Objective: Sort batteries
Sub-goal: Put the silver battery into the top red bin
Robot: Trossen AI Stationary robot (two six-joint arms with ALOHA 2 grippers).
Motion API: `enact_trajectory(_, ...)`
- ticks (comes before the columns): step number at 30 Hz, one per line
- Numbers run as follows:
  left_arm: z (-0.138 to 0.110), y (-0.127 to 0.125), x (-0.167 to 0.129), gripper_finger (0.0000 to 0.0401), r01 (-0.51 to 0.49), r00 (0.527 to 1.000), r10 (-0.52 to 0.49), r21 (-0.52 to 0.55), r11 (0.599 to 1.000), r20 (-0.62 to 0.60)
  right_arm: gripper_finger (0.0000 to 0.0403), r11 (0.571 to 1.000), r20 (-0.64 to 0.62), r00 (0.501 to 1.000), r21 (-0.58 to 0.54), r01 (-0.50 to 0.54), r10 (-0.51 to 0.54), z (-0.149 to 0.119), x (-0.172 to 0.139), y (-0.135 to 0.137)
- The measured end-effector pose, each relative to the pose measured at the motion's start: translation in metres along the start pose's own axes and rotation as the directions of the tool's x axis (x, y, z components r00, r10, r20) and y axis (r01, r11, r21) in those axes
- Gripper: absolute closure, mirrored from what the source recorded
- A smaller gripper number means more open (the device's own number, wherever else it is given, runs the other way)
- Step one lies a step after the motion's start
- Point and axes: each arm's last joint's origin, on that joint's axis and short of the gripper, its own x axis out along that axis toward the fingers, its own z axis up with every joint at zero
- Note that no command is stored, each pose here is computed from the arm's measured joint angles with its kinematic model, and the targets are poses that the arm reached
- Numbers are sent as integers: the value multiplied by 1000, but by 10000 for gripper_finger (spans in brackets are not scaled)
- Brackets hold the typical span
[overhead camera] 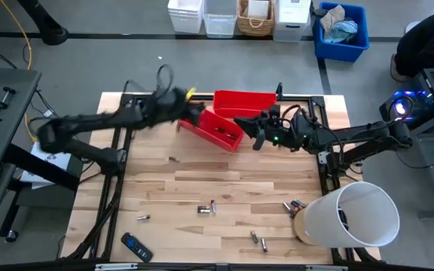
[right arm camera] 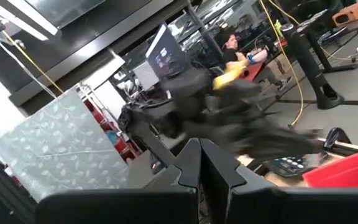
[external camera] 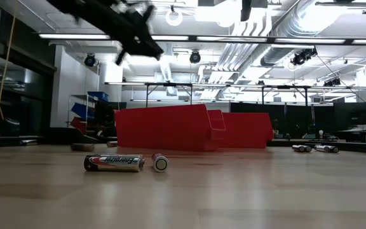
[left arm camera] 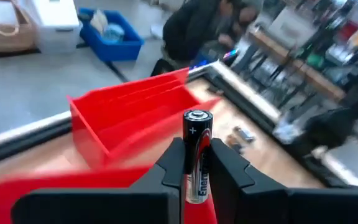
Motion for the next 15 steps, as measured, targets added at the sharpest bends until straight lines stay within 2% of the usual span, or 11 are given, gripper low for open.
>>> enact_trajectory(5,20,23,77,370,-1,995,8,76,997,-96,402,998,37,998,-9,55,-55,4,2,-7)
enact_trajectory(12,32,35,150,370,-55,989,69,110,992,-132,402,994,62,994,-60,93,-89,9,4,-14)
enact_trajectory(15,35,35,168,330,-92,987,112,171,981,-112,402,993,66,993,-67,100,-95,10,4,-16)
